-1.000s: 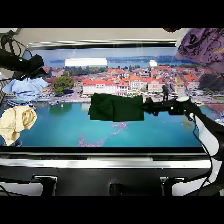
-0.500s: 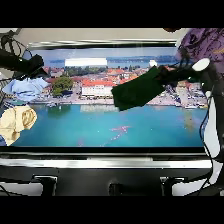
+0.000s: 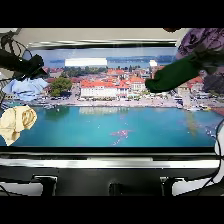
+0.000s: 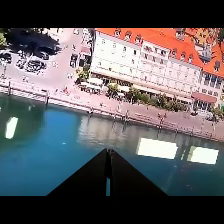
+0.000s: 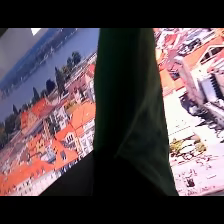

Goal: Fold the clothes and pants, and hang the long-sleeved shirts on hangers.

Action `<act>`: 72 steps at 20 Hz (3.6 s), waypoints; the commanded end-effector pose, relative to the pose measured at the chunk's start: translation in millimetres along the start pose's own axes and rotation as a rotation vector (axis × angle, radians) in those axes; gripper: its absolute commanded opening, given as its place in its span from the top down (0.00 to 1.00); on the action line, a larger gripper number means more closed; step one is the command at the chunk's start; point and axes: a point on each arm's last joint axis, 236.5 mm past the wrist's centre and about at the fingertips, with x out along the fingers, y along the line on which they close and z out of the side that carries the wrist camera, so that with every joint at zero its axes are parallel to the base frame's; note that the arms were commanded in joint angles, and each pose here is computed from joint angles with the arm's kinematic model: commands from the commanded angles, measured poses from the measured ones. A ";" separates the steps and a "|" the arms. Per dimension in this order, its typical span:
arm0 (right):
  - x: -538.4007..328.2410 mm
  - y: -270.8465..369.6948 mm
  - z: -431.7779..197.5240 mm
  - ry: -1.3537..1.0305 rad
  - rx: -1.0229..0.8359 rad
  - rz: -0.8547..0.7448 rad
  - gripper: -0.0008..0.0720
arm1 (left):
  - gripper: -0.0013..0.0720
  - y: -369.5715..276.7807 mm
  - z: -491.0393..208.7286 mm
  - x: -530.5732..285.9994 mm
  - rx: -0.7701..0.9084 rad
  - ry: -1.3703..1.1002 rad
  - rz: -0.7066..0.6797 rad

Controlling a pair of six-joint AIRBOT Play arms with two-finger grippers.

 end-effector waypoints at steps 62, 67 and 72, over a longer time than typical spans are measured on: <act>-0.2 66.8 -301.0 0.271 -0.537 0.001 0.94 | 0.96 -8.6 -42.7 -72.4 0.202 -0.064 0.069; -2.5 95.2 -354.8 0.341 -0.648 0.064 0.94 | 0.96 -14.6 -82.8 -67.7 0.272 -0.107 0.040; -2.7 89.0 -351.6 0.339 -0.664 0.040 0.94 | 0.96 -10.5 -93.4 -62.8 0.269 -0.083 0.044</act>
